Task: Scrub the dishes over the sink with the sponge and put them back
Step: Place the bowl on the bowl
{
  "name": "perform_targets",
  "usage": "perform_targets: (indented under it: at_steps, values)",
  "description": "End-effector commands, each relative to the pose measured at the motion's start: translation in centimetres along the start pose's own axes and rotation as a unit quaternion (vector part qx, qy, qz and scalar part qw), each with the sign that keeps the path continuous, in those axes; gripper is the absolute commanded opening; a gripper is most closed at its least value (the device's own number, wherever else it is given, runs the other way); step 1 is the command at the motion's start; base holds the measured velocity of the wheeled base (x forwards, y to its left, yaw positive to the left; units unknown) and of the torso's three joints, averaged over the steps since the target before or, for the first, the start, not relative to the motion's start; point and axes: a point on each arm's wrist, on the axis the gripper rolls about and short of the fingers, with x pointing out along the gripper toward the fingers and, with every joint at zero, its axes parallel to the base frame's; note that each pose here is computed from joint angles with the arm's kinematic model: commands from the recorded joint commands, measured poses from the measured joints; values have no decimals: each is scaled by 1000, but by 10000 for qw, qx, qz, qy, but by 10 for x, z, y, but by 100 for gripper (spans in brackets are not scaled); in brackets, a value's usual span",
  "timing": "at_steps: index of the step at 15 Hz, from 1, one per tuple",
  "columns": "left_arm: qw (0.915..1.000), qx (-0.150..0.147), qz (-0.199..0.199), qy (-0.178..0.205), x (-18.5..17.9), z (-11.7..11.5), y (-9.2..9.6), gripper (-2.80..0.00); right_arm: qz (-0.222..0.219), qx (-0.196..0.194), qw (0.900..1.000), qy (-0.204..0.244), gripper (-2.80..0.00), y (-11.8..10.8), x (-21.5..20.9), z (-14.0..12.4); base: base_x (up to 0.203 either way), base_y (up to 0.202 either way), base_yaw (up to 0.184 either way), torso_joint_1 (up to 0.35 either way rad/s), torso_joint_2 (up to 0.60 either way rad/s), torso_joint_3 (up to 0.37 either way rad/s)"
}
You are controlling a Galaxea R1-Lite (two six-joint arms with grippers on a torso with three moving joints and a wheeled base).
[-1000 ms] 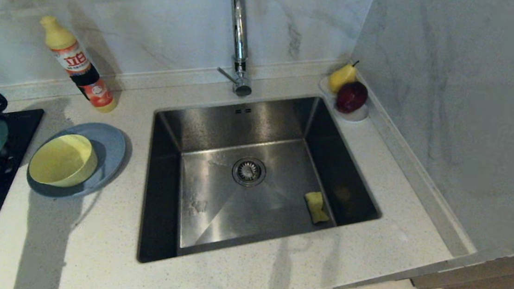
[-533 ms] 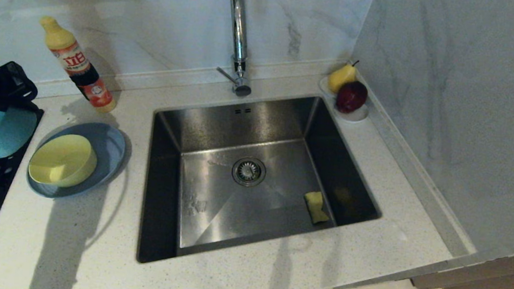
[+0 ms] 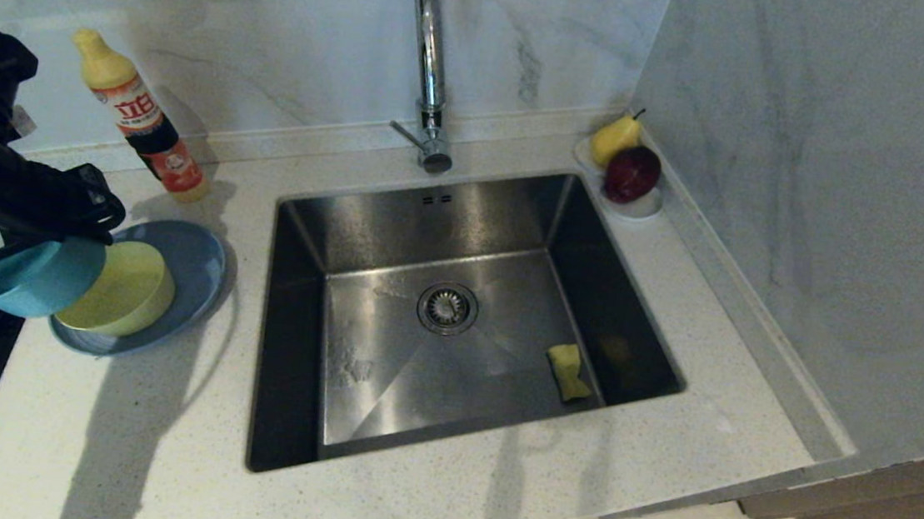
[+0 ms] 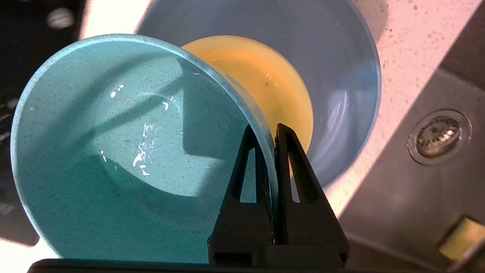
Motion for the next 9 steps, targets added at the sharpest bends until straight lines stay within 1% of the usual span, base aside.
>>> perform_targets:
  at_steps: [1, 3, 5, 9]
  values:
    - [9999, 24, 59, 93, 22, -9, -1, -280, 5, -2, 10000, -9, -280, 0, 0, 0, 0, 0, 0, 0, 0, 0]
    - [9998, 37, 150, 103, 30, -12, -3, -280, 5, -2, 10000, -9, -280, 0, 0, 0, 0, 0, 0, 0, 0, 0]
    - [9999, 86, 80, 95, 30, -14, -9, -280, 5, -2, 10000, -9, -280, 0, 0, 0, 0, 0, 0, 0, 0, 0]
    - [9997, 117, -162, -120, 23, -10, -27, -280, 5, -2, 10000, -9, -280, 0, 0, 0, 0, 0, 0, 0, 0, 0]
